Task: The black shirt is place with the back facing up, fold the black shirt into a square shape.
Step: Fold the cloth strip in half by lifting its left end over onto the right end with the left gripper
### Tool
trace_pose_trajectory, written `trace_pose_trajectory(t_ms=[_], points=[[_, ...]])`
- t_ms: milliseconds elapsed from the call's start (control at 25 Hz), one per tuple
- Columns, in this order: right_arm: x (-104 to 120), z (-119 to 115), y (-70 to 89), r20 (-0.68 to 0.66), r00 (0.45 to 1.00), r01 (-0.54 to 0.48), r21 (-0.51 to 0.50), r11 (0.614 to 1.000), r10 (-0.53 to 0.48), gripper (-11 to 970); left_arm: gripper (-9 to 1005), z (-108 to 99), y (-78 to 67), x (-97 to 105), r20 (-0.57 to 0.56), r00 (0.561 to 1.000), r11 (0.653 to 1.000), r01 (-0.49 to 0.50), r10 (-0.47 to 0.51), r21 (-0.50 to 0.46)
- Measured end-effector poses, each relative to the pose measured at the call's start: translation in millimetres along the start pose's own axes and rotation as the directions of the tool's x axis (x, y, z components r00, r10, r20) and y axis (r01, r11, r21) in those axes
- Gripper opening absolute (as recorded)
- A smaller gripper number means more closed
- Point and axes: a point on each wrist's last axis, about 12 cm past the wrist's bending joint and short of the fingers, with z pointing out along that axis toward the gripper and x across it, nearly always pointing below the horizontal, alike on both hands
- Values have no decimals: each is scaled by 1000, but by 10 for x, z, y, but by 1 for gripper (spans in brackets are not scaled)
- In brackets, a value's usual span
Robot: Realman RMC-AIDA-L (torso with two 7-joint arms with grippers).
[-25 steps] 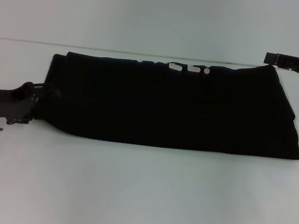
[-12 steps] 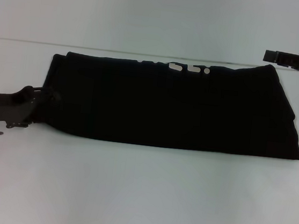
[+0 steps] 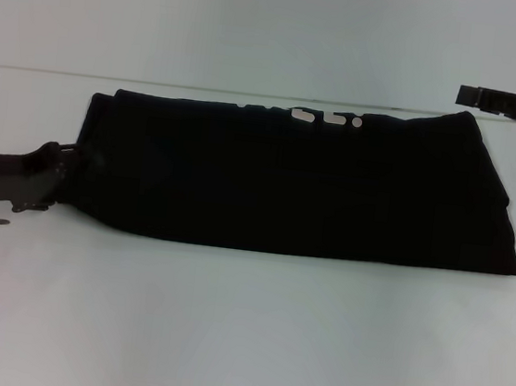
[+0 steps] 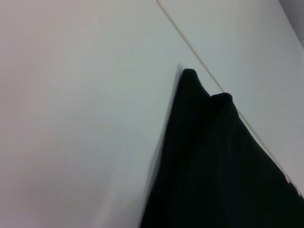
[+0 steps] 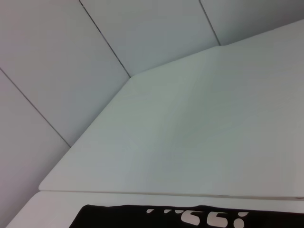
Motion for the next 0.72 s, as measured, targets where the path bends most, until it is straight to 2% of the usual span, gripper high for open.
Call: trace_pose_trajectory(t_ms=[720], points=[[-11, 1, 4, 1, 1000, 3, 0, 1000, -3, 620, 834, 57, -138, -48, -52, 980, 980, -193, 191, -45]])
